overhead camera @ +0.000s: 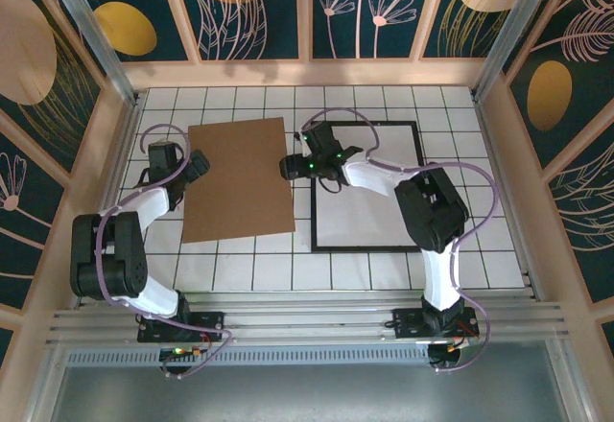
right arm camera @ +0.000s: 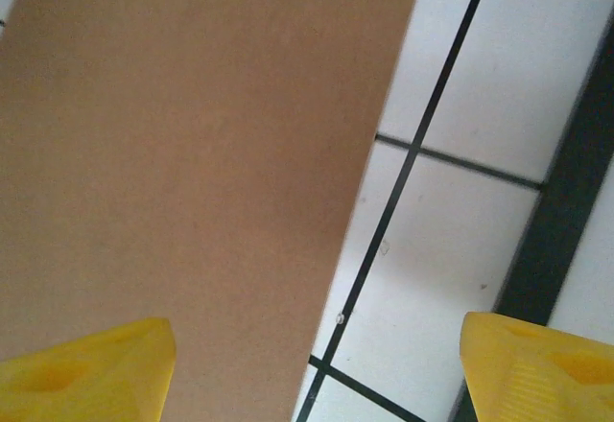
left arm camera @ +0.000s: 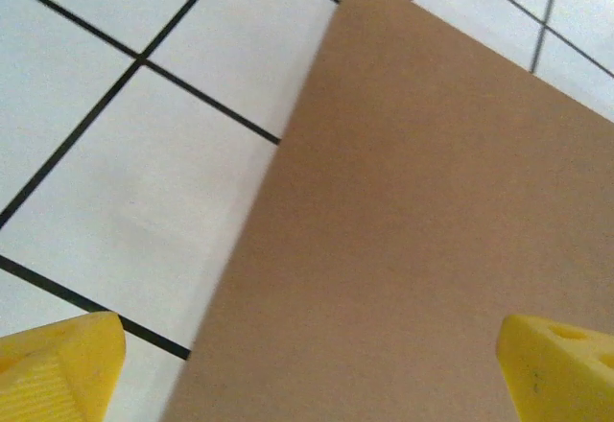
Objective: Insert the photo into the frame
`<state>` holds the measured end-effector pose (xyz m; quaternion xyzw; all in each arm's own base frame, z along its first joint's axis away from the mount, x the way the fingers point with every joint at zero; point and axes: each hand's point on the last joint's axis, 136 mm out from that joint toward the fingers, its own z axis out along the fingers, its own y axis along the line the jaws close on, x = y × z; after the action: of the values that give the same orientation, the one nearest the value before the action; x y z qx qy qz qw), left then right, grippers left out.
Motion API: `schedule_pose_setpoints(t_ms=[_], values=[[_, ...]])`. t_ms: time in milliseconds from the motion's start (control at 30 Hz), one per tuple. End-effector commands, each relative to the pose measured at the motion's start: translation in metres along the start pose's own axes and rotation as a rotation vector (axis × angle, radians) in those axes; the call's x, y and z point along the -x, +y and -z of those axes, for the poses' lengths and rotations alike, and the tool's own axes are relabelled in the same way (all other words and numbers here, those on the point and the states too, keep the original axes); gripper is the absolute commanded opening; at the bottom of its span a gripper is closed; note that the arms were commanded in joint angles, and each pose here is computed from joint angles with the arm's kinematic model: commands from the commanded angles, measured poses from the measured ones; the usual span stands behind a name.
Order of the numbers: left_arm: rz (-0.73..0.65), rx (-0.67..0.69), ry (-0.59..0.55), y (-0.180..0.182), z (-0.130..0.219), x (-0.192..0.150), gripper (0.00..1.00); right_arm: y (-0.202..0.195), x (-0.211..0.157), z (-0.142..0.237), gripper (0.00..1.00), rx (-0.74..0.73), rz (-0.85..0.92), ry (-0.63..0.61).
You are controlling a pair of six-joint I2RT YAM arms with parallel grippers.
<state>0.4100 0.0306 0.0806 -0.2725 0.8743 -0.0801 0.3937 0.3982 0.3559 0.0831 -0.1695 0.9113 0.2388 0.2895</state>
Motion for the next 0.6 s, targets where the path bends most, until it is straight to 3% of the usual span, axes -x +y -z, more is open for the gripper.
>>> schedule_pose_setpoints(t_ms=[0, 167, 433, 567], values=[[0.002, -0.006, 0.023, -0.001, -0.008, -0.001, 0.99, 0.024, 0.001, -0.014, 0.78, 0.056, -0.030, -0.011], [-0.032, 0.007, 0.093, 0.004, -0.023, -0.011, 0.98, 0.039, -0.001, -0.030, 0.82, 0.046, -0.029, -0.014], [-0.087, 0.031, 0.133, 0.008, -0.031, -0.009, 0.96, 0.024, 0.009, -0.053, 0.86, -0.076, -0.071, -0.018], [-0.124, 0.004, 0.206, 0.006, -0.044, -0.024, 0.94, 0.019, 0.008, -0.062, 0.86, -0.095, -0.080, -0.016]])
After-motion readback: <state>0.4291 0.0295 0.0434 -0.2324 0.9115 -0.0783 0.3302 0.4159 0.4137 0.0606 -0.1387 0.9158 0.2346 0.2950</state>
